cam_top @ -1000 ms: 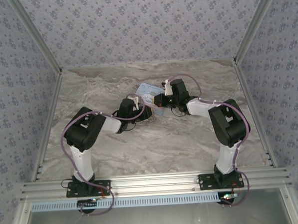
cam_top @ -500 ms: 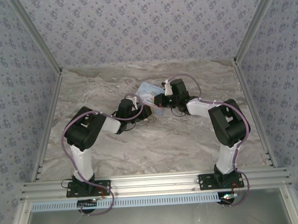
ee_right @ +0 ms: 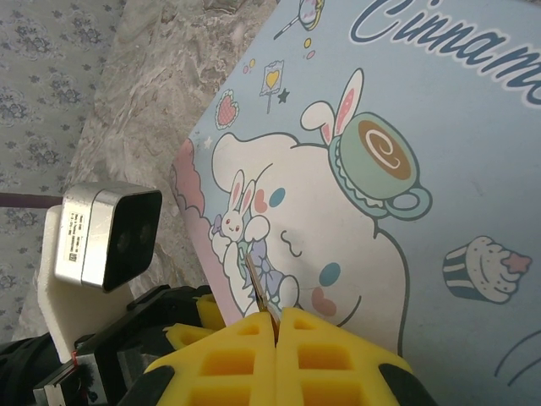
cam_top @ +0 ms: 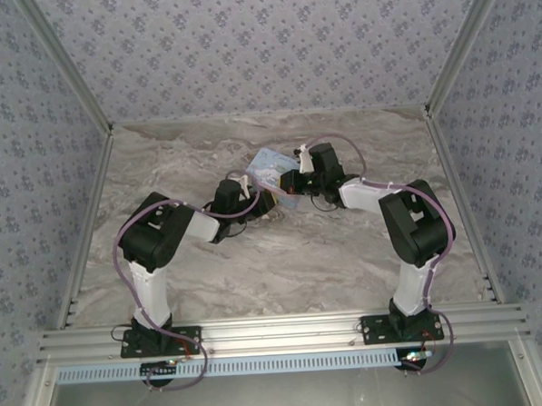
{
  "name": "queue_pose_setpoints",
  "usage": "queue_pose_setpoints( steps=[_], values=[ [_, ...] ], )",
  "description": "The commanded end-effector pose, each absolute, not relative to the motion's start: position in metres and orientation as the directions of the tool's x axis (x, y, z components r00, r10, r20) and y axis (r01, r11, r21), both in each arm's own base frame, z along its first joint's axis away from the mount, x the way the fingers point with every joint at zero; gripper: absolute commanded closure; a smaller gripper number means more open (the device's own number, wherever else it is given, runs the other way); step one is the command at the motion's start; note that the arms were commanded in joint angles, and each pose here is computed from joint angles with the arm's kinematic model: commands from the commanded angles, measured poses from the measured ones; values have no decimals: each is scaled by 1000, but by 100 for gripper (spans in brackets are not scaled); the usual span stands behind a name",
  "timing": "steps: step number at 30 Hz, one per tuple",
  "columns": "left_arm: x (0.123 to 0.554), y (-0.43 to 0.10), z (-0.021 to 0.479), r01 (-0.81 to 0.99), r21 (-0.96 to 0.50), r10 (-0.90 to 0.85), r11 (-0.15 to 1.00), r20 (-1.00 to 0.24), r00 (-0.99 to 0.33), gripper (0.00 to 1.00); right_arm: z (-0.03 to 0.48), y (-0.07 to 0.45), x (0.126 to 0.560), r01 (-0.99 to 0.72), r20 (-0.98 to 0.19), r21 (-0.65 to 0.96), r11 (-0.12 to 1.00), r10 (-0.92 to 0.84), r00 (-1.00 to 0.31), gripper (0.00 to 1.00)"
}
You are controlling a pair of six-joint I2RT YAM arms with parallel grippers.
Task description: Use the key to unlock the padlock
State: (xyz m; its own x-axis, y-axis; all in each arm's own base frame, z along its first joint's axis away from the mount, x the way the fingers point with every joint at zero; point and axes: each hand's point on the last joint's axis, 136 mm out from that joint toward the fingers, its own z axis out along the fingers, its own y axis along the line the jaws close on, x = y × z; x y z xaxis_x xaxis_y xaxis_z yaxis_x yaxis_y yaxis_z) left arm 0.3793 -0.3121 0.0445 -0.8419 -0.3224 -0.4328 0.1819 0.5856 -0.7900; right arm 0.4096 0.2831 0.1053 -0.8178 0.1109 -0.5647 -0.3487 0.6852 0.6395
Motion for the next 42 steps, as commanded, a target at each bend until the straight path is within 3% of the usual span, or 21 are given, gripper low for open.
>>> queue_pose_setpoints(
  steps=[1, 9, 23, 42],
  values=[
    [377, -303, 35, 146, -779, -335, 610, -420, -843, 73, 101, 279, 395, -330, -531, 624, 709, 75, -844, 96],
    [367, -305, 51, 101, -806, -370, 583, -374, -850, 73, 144, 258, 382, -422, -648, 527, 737, 28, -761, 97],
    [350, -330, 80, 13, -883, -426, 469, -239, -873, 73, 99, 224, 296, -450, -755, 361, 817, -28, -655, 97],
    [337, -349, 80, -138, -922, -477, 361, -56, -877, 78, 71, 237, 300, -536, -826, 206, 818, -148, -544, 97]
  ],
)
